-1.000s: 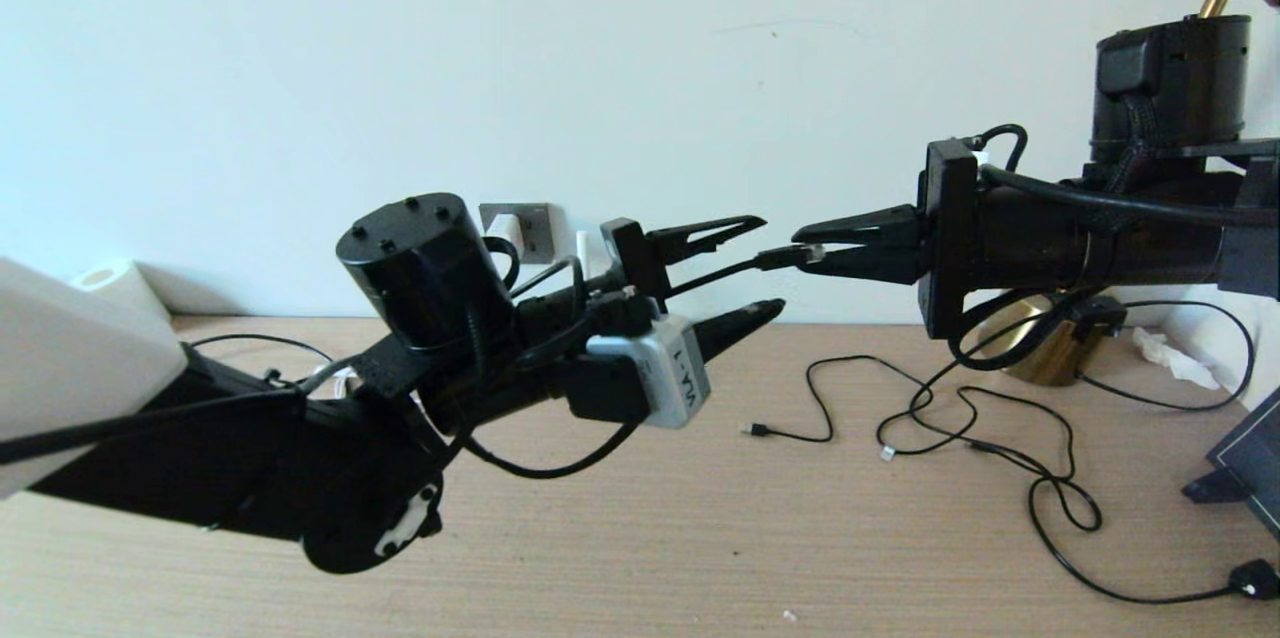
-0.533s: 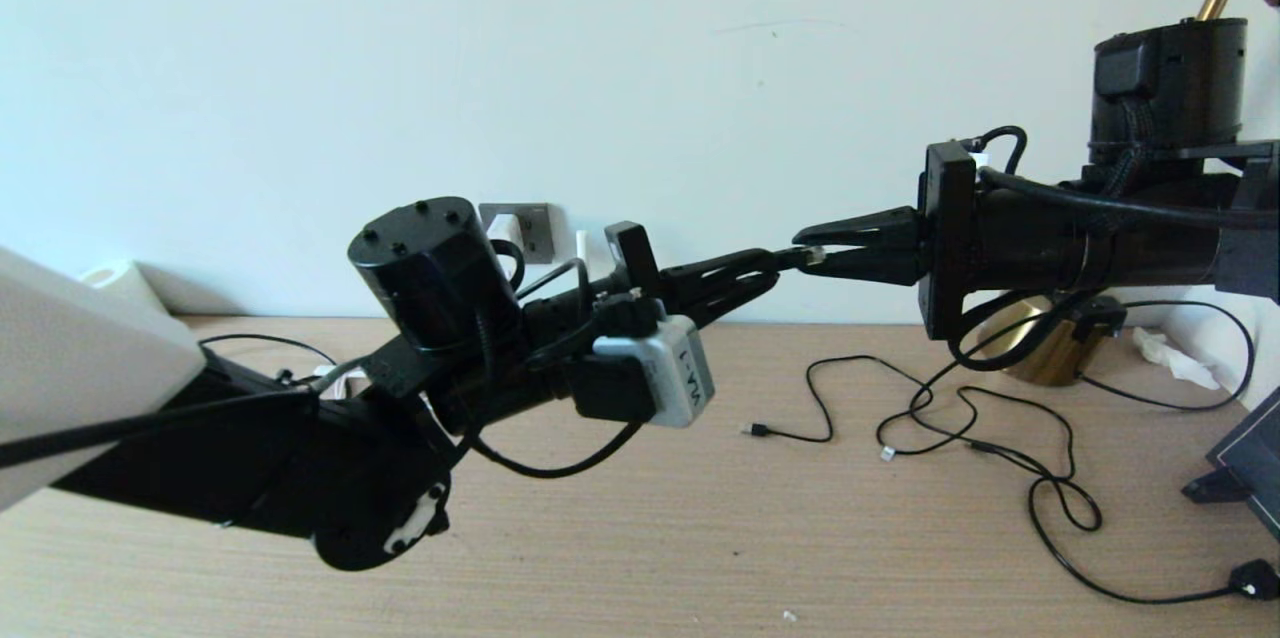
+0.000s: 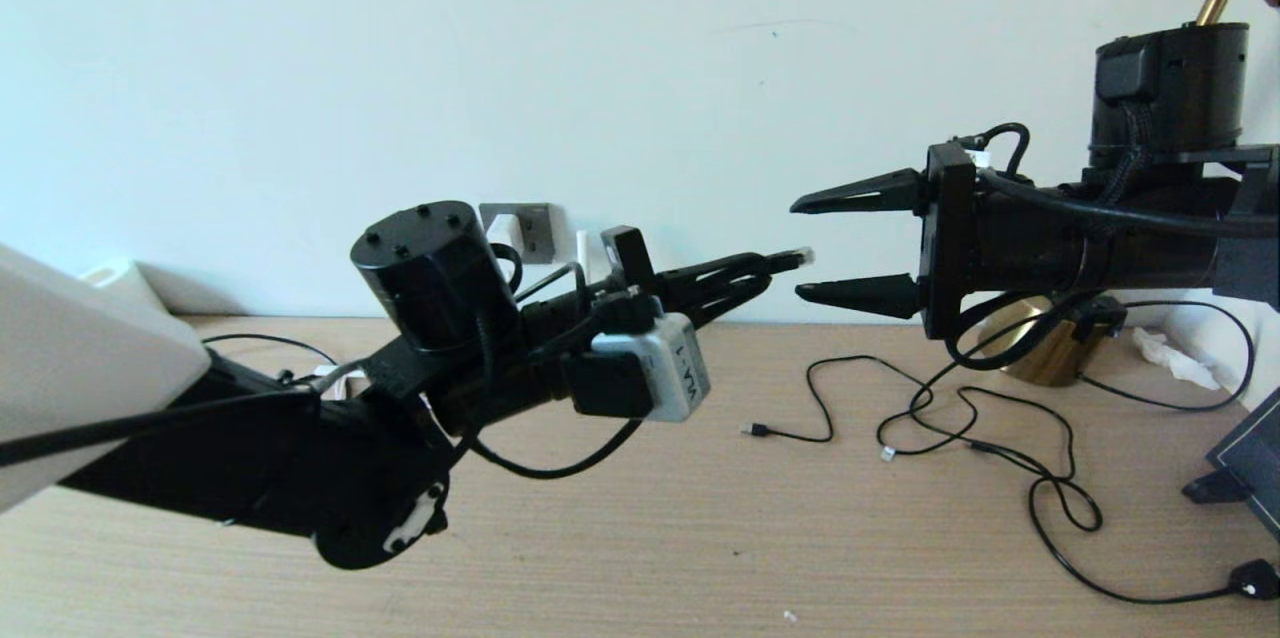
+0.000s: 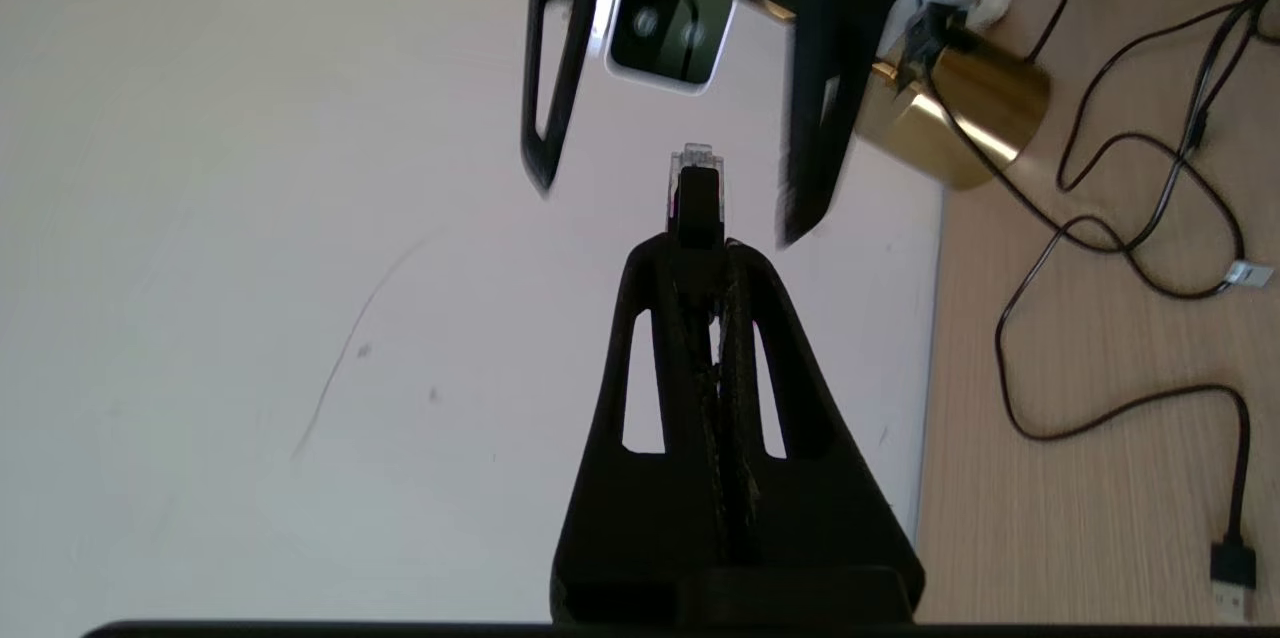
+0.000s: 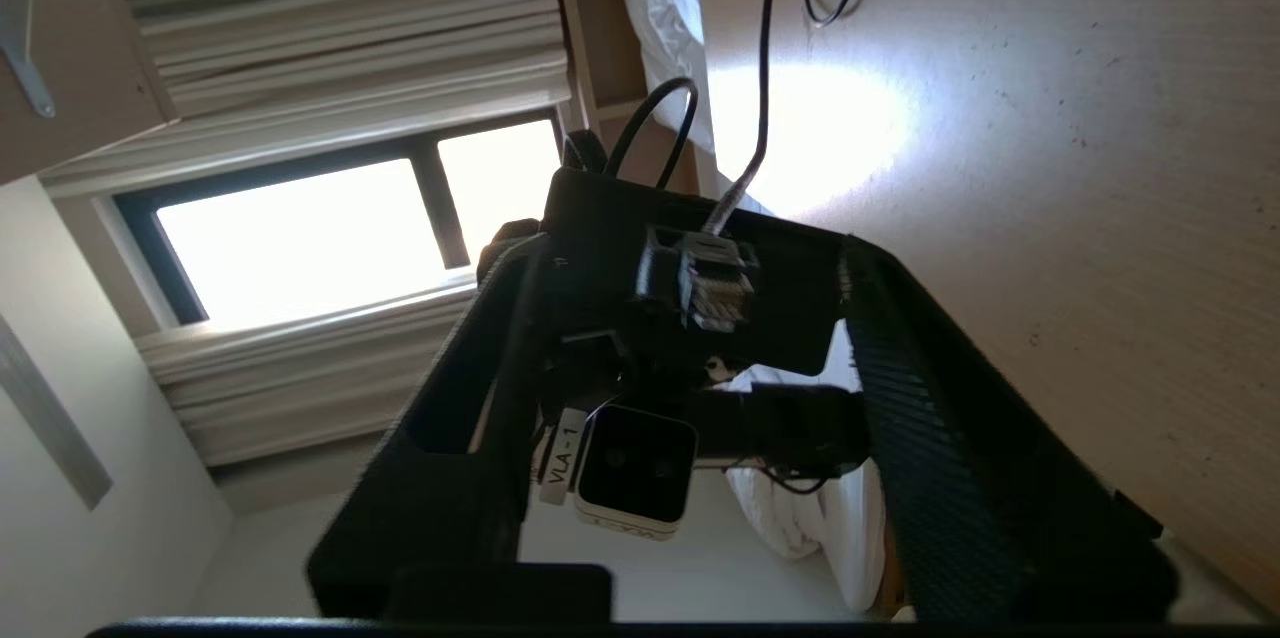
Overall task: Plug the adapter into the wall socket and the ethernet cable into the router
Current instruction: Hand it to the other hand, then align cable and router interface
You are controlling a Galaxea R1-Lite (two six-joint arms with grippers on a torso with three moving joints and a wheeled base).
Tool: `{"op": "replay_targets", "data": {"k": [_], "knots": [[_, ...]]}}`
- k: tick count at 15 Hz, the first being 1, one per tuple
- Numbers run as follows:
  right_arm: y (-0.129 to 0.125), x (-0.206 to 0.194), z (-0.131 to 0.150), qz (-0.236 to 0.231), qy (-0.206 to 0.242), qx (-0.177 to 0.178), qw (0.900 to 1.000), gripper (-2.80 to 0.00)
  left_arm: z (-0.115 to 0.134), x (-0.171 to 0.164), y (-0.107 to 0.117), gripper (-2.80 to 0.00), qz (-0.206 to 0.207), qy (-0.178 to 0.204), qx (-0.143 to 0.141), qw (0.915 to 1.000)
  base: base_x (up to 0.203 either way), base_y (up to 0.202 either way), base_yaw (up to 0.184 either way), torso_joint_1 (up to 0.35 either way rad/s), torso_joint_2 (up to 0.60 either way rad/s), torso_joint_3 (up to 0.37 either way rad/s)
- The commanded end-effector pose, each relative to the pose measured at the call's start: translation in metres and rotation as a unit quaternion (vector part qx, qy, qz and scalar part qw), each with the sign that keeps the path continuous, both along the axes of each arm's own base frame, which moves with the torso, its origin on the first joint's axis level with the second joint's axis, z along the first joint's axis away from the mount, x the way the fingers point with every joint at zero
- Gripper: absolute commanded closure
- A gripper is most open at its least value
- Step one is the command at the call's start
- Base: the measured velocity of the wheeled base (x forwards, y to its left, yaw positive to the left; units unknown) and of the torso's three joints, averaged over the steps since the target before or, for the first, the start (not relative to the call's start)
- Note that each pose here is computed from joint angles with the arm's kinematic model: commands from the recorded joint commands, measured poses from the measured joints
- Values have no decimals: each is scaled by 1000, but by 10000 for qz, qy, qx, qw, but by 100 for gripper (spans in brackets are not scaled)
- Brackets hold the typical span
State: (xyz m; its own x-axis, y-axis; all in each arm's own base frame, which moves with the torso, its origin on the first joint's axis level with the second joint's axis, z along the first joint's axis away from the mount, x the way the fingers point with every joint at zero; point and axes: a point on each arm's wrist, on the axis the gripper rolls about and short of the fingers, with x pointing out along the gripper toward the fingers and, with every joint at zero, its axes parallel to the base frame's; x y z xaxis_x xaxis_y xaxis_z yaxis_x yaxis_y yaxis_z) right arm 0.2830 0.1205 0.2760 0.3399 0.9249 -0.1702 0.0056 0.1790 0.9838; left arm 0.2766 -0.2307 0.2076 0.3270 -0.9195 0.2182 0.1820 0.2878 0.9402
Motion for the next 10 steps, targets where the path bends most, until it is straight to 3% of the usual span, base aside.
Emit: {"op": "replay_targets", "data": {"k": [1,3,4,6,8,9,10], "knots": [[-3,-2,2,-77,-7,14,10000,-280,3,0,4,0,92,4,-69,9999,0,0,0,0,0,0],[-13,-14,10,-505,-396,-93,9979,-280,8,0,16,0,575,487,-398,9964,0,0,0,0,0,0],[-17,-24,14,-657,-780,-244,9945,-280,13,0,25,0,924,764,-661,9906,0,0,0,0,0,0],[-27,-48,16,-976,-1742,-833,9763,-280,18,-5,44,0,1571,1414,-1257,9693,0,0,0,0,0,0],[-30,-70,6,-1399,-2421,-1909,9409,-280,8,-8,65,0,2332,2089,-1736,9337,0,0,0,0,0,0],[-28,-79,-4,-1656,-2638,-2584,9144,-280,-1,-7,77,0,2723,2426,-1973,9100,0,0,0,0,0,0],[-25,-89,-17,-1829,-2873,-3342,8788,-280,-12,-4,90,0,3112,2700,-2156,8853,0,0,0,0,0,0]]}}
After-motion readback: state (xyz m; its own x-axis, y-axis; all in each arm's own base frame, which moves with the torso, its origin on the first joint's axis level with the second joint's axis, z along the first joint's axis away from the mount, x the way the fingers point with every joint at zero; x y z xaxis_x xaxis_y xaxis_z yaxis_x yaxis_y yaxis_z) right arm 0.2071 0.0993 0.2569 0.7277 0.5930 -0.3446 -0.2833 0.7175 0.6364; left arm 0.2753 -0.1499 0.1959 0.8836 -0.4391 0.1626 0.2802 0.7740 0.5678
